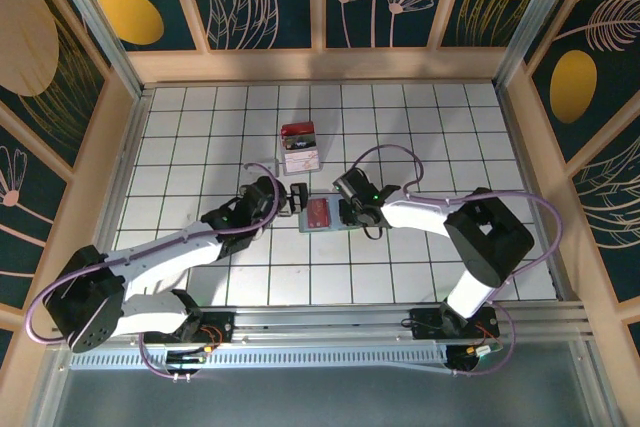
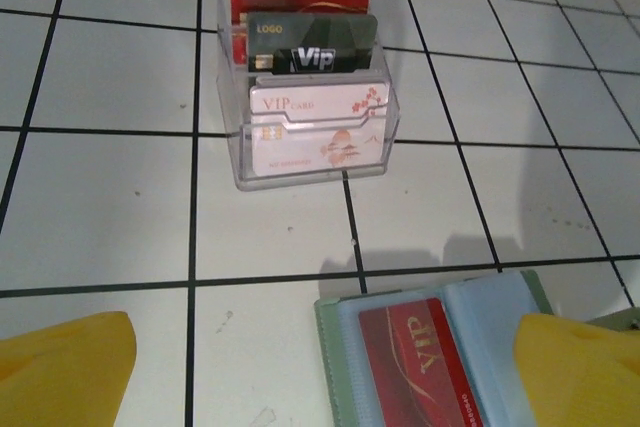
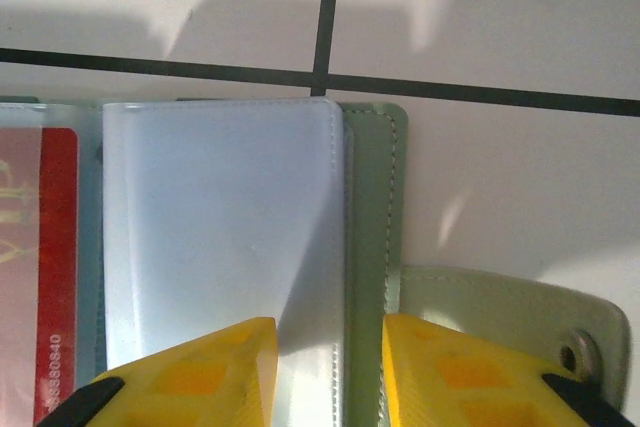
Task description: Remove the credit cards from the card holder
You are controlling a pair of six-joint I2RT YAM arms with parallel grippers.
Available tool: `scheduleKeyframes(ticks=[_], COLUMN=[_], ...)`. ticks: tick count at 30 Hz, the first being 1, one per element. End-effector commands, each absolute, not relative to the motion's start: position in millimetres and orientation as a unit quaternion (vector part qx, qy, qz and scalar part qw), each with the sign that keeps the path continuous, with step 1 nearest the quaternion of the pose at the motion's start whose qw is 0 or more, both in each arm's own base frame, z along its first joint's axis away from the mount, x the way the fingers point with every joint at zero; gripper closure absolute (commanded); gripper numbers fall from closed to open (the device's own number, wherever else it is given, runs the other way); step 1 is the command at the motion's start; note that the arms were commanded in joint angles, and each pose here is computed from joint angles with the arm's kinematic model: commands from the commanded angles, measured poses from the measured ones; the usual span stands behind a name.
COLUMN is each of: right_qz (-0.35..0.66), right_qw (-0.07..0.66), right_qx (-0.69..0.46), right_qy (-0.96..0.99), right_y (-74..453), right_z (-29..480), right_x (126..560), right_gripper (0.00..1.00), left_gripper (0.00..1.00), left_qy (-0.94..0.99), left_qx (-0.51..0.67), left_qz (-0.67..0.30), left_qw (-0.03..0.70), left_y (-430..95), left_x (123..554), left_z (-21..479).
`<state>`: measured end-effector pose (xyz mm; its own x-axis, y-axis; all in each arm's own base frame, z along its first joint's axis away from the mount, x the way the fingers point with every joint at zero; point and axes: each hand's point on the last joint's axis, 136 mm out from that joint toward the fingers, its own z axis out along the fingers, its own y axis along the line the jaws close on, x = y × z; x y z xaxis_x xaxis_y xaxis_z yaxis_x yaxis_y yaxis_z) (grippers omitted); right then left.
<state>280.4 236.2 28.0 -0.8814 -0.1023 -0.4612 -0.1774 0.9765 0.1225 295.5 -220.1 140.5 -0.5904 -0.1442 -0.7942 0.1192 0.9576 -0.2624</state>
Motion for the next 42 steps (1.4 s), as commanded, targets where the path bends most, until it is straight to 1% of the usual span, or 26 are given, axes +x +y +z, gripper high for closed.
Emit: scheduleKeyframes(ticks=[1, 4, 7, 8, 12, 16, 22, 31, 42], right_qz=[0.096, 0.112, 0.126, 0.131, 0.176, 0.224, 0.265, 0.274, 0.285], right_qw=[0.253, 0.267, 0.276, 0.277, 0.263, 0.242, 0.216, 0.192, 0.164], right_qx=[-0.070, -0.059, -0.048, -0.043, -0.035, -0.032, -0.030, -0.034, -0.033], right_qy=[0.960, 0.955, 0.952, 0.951, 0.948, 0.944, 0.939, 0.942, 0.944], right_y=[239.1, 241.4, 243.4, 244.5, 258.6, 275.4, 289.4, 296.9, 302.1], right_z=[56.8, 74.6, 87.4, 90.5, 95.4, 91.6, 85.5, 71.7, 52.6], right_x=[282.8, 284.5, 285.8, 286.0, 282.8, 278.5, 277.8, 276.0, 273.7], right_gripper=[0.66, 0.66, 0.67, 0.67, 0.71, 0.74, 0.76, 0.77, 0.78], left_gripper=[0.06, 0.08, 0.12, 0.14, 0.22, 0.26, 0.26, 0.27, 0.27], left_qy=[0.882, 0.890, 0.897, 0.899, 0.905, 0.909, 0.922, 0.931, 0.943], left_qx=[-0.019, -0.017, -0.012, -0.012, -0.038, -0.058, -0.062, -0.075, -0.069], left_qz=[-0.109, -0.102, -0.103, -0.105, -0.117, -0.115, -0.111, -0.126, -0.100], left_qw=[0.458, 0.444, 0.430, 0.425, 0.408, 0.396, 0.367, 0.334, 0.308], left_y=[-220.0, -224.6, -232.1, -234.4, -235.9, -234.2, -239.7, -239.9, -232.9], left_x=[294.0, 287.5, 281.0, 279.1, 275.5, 274.6, 276.4, 285.9, 284.4], left_z=[139.8, 126.8, 113.0, 108.2, 89.9, 77.0, 56.3, 36.9, 15.4])
